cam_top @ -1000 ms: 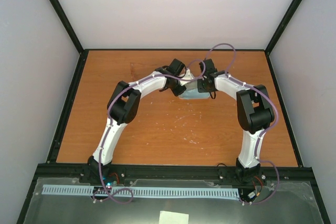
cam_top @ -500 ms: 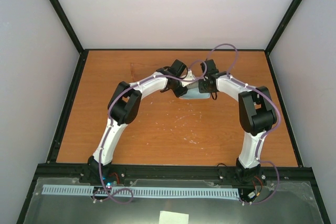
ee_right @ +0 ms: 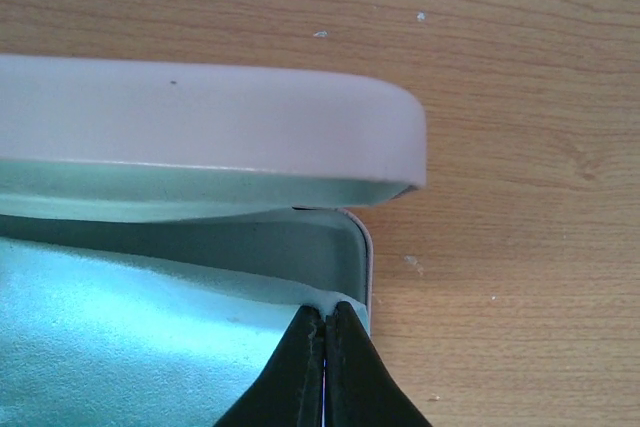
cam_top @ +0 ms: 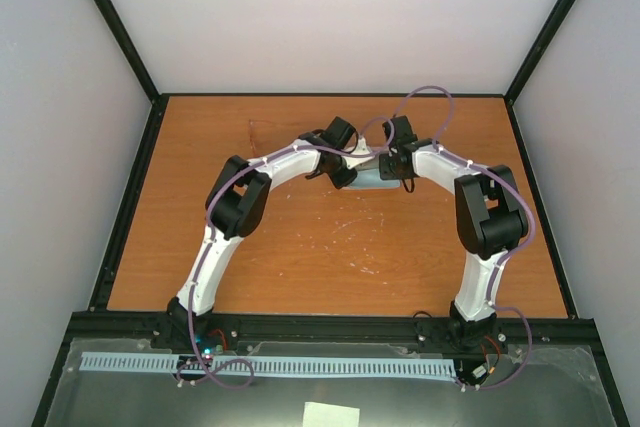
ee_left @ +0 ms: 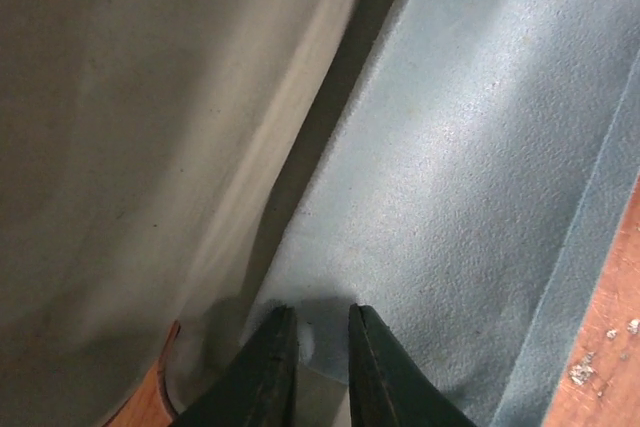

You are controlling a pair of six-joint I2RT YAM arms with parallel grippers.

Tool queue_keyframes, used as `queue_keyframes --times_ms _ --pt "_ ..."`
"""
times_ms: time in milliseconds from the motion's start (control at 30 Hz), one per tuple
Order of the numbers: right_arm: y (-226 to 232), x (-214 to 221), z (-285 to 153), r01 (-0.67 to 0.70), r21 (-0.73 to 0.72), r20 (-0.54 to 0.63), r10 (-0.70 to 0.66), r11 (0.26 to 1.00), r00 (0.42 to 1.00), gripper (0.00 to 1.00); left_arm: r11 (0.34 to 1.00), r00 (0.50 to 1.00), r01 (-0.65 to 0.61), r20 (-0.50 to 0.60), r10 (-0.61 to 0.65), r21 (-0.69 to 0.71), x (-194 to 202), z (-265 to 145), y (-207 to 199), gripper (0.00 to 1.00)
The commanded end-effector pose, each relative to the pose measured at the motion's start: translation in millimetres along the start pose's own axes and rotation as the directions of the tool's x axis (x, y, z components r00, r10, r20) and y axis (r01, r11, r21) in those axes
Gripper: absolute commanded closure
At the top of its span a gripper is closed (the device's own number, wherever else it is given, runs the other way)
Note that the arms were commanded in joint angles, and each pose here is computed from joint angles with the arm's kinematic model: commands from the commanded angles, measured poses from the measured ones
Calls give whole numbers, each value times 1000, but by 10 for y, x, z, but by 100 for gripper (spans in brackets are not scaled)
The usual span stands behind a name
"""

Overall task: Organize the sunglasses
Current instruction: Place the glasses cleaning cloth in the sunglasses case.

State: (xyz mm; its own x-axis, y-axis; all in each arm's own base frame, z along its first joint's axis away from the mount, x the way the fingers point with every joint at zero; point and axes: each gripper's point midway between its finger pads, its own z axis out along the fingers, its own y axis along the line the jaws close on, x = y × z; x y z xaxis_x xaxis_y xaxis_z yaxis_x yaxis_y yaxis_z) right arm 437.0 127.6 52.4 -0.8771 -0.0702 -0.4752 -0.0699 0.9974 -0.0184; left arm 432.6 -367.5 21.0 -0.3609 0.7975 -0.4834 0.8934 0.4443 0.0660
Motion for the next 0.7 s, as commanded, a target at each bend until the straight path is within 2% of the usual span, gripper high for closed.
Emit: queue_keyframes --times_ms 0,100,367,667 --pt "-30 -81 -112 -17 -2 38 17 1000 999 97 999 990 -8 -139 13 33 430 333 -172 87" --pt "-36 -82 -112 -17 -1 39 17 1000 999 97 999 990 -4 -142 10 47 448 364 -199 99" --pt "-43 -91 -126 -25 -7 46 26 1000 999 97 999 989 3 -150 5 48 469 321 -220 100" --pt "-17 -202 -172 -32 -24 85 34 999 996 97 994 998 -47 -49 42 -95 3 -37 193 100"
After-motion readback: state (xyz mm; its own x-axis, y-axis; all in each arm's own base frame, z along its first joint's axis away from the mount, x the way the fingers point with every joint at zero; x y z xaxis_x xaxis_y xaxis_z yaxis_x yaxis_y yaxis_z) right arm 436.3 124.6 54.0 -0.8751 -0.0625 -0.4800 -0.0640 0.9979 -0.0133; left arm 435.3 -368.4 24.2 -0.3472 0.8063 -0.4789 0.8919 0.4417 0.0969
